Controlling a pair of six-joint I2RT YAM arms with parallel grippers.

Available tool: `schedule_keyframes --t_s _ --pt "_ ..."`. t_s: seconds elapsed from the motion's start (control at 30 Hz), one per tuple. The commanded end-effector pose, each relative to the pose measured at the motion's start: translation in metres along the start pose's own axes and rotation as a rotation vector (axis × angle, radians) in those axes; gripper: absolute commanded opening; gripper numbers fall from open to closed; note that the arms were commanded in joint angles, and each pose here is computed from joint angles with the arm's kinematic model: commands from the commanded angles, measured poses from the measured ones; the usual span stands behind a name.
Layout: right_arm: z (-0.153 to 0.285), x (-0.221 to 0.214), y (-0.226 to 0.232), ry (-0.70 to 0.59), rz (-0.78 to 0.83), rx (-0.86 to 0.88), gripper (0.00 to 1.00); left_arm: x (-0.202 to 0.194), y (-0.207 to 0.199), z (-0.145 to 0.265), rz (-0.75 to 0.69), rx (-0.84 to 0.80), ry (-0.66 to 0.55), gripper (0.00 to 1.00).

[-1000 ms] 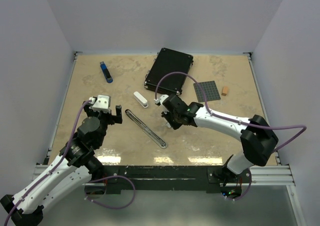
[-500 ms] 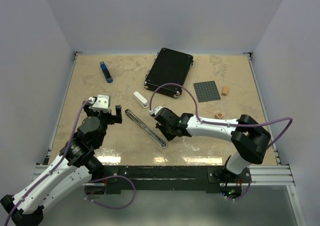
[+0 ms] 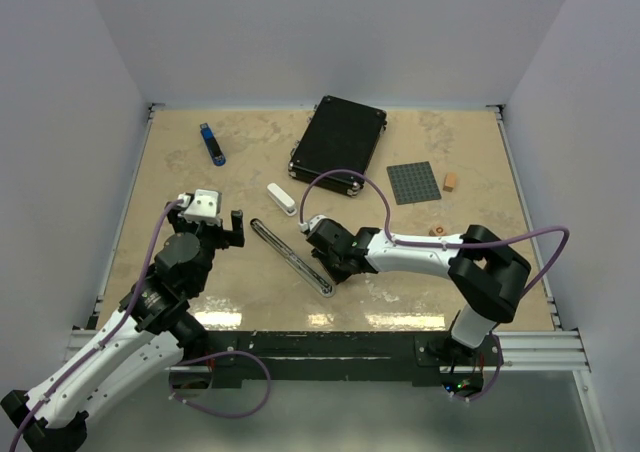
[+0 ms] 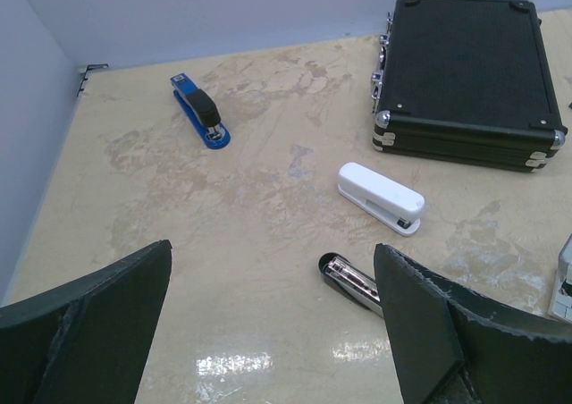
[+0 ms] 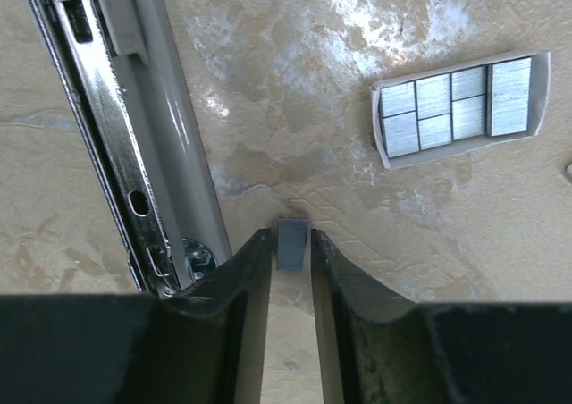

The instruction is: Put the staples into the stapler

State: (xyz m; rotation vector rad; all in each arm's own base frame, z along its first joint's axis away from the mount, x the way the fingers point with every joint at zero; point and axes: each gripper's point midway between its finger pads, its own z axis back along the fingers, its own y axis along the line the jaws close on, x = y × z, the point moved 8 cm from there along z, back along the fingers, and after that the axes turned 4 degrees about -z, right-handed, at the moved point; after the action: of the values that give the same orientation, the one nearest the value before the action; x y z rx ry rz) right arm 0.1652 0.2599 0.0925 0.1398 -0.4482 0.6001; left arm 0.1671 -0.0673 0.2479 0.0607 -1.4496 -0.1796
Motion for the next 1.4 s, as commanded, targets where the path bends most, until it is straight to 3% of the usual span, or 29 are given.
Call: schedule_keyframes --t_s 0.0,0.6,1.1,1.37 --pt "0.014 0.014 0.001 -0.046 -0.025 -0.010 0.31 0.016 0.001 0.001 0.035 -0.004 -0.039 1.00" --pt "0.004 0.015 0.002 0.073 -0.062 0.006 0.40 0.016 0.002 0.002 0.042 -0.004 -0.044 1.00" --pt "-0.006 0.014 -0.006 0.126 -0.056 -0.010 0.29 0.017 0.002 0.002 0.040 -0.007 -0.044 1.00" --pt "-0.007 0.008 -0.007 0.146 -0.050 -0.014 0.28 0.016 0.002 0.002 0.037 -0.007 -0.041 1.00"
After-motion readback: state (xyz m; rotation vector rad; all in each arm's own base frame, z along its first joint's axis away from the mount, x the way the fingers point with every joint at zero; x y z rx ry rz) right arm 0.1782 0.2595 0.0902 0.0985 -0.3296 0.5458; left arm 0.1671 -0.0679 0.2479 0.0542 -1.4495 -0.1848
